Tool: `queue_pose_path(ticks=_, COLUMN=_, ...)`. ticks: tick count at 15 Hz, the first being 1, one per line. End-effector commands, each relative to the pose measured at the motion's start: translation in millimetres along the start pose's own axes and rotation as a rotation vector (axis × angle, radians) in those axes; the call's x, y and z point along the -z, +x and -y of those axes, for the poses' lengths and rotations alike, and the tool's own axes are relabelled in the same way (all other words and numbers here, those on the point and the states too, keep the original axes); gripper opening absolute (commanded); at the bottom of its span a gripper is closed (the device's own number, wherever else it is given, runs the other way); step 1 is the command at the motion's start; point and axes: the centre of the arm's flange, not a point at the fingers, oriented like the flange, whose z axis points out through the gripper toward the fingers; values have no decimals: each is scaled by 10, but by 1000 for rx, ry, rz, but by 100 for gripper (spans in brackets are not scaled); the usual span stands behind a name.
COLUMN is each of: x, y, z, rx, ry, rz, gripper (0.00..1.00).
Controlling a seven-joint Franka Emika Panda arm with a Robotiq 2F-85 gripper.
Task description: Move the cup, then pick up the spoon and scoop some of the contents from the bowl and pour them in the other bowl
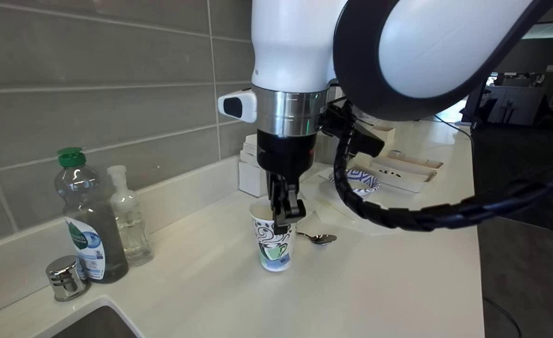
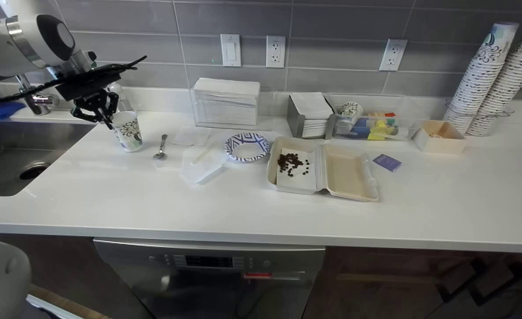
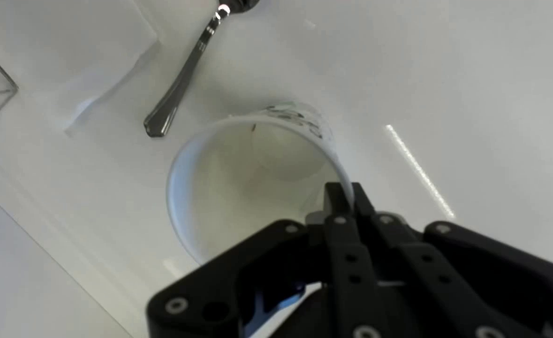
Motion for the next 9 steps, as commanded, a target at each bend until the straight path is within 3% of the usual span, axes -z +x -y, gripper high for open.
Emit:
queue_pose_path(ticks=1, x=-117, y=142, z=32, rx=130, ry=-8, rz=24, gripper=1)
queue_pose_path(ticks=2, x=-137, y=152, z=41, rx=146, ry=-11, rz=30, gripper=1)
queue_pose_path(ticks=3, x=-113, y=158, z=41, rx=149, ry=-15, rz=33, gripper=29)
queue_pose_path(ticks=4, x=-75, y=156, z=54, rx=148, ry=-29, rz=31, gripper=29)
queue_pose_path(ticks=9, x=316, y=36, z=103, rx=52, ry=-53, rz=8, gripper=66)
